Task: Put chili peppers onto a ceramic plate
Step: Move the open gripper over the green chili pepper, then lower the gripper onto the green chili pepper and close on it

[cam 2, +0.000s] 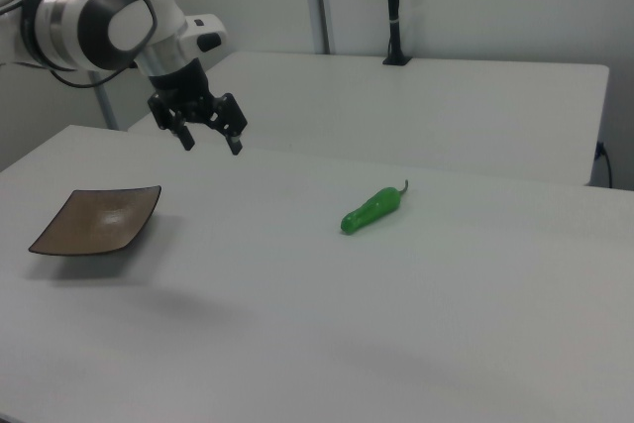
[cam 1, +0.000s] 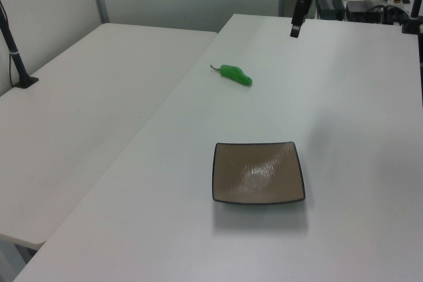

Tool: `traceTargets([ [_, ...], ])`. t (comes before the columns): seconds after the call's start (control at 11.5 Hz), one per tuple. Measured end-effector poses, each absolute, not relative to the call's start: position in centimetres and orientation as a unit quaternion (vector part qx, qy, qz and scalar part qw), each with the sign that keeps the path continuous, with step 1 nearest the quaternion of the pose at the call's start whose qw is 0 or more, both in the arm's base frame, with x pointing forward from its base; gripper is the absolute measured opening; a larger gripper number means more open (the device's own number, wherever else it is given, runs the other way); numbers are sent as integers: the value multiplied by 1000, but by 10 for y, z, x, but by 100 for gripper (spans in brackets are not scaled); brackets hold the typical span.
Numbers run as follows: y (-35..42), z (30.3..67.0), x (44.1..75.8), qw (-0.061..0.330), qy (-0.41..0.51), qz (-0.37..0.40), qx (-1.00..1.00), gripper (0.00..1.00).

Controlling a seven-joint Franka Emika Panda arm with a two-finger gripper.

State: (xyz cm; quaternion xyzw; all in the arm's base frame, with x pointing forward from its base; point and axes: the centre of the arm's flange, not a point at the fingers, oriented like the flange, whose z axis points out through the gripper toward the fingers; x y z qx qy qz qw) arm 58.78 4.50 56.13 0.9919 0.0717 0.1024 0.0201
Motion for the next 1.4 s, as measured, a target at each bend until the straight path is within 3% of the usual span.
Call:
traceTargets([
  [0.26,28,548,619,13,9,179,984,100],
  [0.61,-3,505,660,5,-59,251,966,100],
  [1.05,-35,455,711,19,-87,262,961,100],
  [1.4,-56,396,741,27,-92,317,944,100],
])
